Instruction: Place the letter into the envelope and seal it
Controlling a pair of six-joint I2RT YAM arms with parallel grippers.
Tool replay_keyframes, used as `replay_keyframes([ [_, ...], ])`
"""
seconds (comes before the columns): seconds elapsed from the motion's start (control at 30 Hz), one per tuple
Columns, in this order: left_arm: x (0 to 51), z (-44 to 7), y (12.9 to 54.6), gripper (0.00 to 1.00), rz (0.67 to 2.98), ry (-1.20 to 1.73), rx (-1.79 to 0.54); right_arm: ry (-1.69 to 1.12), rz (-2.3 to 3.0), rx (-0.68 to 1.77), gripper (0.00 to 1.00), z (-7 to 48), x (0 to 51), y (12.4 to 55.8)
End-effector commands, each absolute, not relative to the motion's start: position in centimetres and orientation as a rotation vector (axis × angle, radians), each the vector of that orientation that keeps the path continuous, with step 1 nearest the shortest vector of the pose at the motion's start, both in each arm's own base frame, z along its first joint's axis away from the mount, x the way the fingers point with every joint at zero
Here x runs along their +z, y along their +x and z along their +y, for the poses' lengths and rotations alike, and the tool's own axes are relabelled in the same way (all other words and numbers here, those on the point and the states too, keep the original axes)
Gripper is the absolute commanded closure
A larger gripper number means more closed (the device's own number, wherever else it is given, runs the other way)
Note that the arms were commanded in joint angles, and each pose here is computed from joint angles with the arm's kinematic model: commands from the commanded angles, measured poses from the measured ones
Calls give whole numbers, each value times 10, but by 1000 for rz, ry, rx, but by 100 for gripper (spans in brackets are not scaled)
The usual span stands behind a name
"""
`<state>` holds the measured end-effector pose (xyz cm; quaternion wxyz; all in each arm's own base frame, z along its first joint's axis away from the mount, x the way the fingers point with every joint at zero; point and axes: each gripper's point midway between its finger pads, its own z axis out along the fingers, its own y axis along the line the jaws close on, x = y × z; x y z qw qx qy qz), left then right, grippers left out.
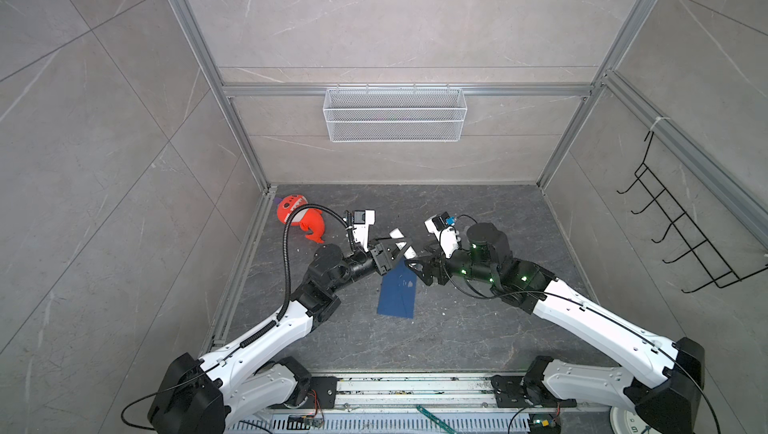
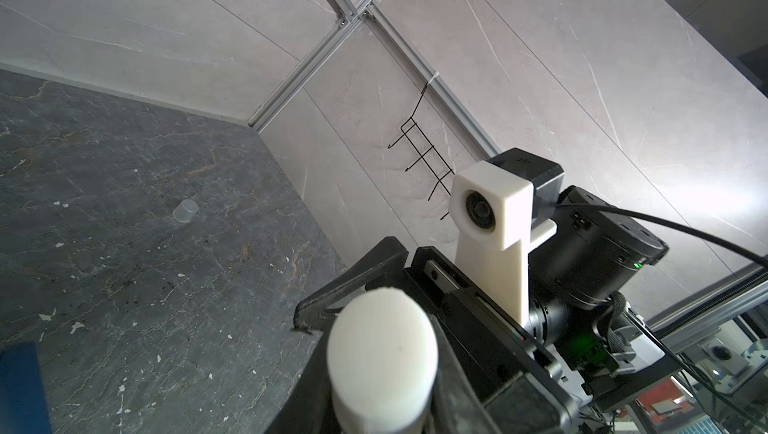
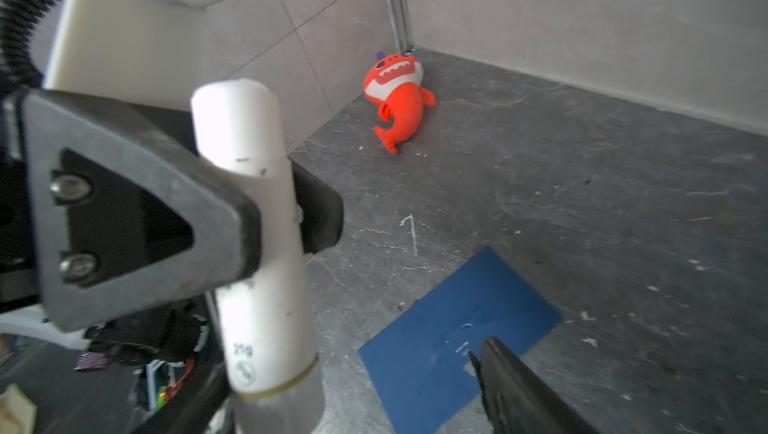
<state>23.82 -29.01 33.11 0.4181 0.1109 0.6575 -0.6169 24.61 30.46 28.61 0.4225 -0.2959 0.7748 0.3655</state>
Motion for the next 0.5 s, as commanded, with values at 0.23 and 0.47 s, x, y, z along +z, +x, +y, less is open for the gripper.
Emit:
replay_keyframes([
  [0.23,361,-292,227,100,1550,363,-1596,-818,1876,1207,55,323,296,224],
  [0.47,357,-292,229,100,1559,356,-1595,-798,1887,1193,80,321,297,228],
])
